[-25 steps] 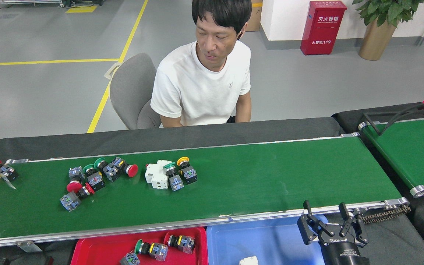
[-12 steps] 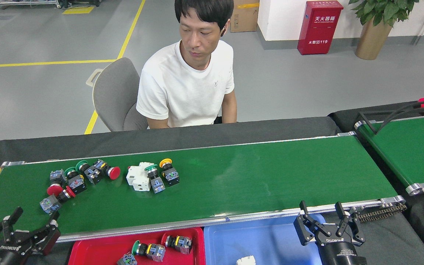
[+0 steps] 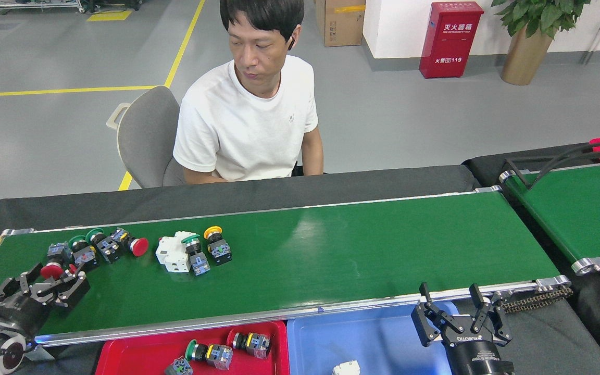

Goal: Pick switch part from conveyor to tray

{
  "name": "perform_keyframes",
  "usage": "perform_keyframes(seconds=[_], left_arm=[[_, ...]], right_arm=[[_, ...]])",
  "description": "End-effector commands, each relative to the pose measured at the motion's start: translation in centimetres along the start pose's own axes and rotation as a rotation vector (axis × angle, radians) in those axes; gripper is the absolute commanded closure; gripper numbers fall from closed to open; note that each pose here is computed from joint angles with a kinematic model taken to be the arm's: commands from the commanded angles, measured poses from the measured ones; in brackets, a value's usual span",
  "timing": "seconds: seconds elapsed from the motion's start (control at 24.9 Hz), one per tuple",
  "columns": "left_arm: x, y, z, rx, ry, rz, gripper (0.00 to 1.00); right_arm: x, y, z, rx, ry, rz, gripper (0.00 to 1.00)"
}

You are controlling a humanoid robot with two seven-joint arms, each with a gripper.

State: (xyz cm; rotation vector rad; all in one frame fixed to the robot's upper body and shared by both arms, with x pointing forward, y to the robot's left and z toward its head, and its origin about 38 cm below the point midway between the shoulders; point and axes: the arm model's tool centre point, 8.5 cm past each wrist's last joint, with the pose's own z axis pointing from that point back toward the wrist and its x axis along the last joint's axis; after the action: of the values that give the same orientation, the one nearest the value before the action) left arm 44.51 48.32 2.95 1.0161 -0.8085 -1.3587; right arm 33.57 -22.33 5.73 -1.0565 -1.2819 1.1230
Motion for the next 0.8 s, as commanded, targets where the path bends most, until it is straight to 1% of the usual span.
perform_keyframes(seconds=[0.0, 0.04, 0.08, 0.12, 0.16, 0.2, 0.28, 0.36, 0.48, 0.52, 0.6, 0.64, 0.76], left_arm=[[-0.9, 0.6, -0.4, 0.023, 0.097, 0.001, 0.03], [-0.7, 0.7, -0.5, 0.039, 0.101, 0.0, 0.14], [-0.6, 0.7, -0.5, 0.049, 0.098, -0.004, 0.47], [-0.5, 0.7, -0.5, 0.049, 0.09, -0.003, 0.83], [-0.5, 0.7, -0.5, 0.05, 0.089, -0.001, 0.96], [-0.5, 0.8, -0.5, 0.054, 0.087, 0.001, 0.99], [-0.8, 1.3, -0.5, 0.07, 0.093, 0.016, 1.0], [-1.3, 2.6, -0.4, 0.113, 0.098, 0.027, 1.0], [-0.2, 3.5, 0.2, 0.176, 0.026, 0.025, 1.0], [0.1, 3.8, 0.8, 0.208, 0.004, 0.016, 1.0], [0.6, 3.5, 2.5, 0.249, -0.026, 0.008, 1.0], [1.0, 3.2, 3.7, 0.269, -0.054, 0.012, 1.0], [3.5, 2.4, 8.3, 0.329, -0.21, 0.019, 1.0]], right_arm=[[0.4, -0.9, -0.5, -0.034, -0.012, 0.001, 0.02], [0.6, -0.9, -0.6, -0.032, -0.019, 0.002, 0.02], [0.7, -0.9, -0.6, -0.033, -0.022, 0.005, 0.02], [0.6, -0.8, -0.6, -0.03, -0.021, 0.005, 0.02], [0.6, -0.8, -0.6, -0.028, -0.021, 0.005, 0.02], [0.6, -0.8, -0.6, -0.03, -0.021, 0.005, 0.02], [0.6, -0.8, -0.6, -0.028, -0.021, 0.005, 0.02], [0.6, -0.8, -0.6, -0.028, -0.021, 0.007, 0.02], [0.5, -0.7, -0.5, -0.025, -0.02, 0.006, 0.02], [0.5, -0.6, -0.4, -0.022, -0.019, 0.006, 0.02], [0.5, -0.5, -0.3, -0.021, -0.019, 0.006, 0.02], [0.5, -0.5, -0.3, -0.019, -0.019, 0.008, 0.02], [0.5, -0.4, -0.2, -0.019, -0.018, 0.006, 0.02]])
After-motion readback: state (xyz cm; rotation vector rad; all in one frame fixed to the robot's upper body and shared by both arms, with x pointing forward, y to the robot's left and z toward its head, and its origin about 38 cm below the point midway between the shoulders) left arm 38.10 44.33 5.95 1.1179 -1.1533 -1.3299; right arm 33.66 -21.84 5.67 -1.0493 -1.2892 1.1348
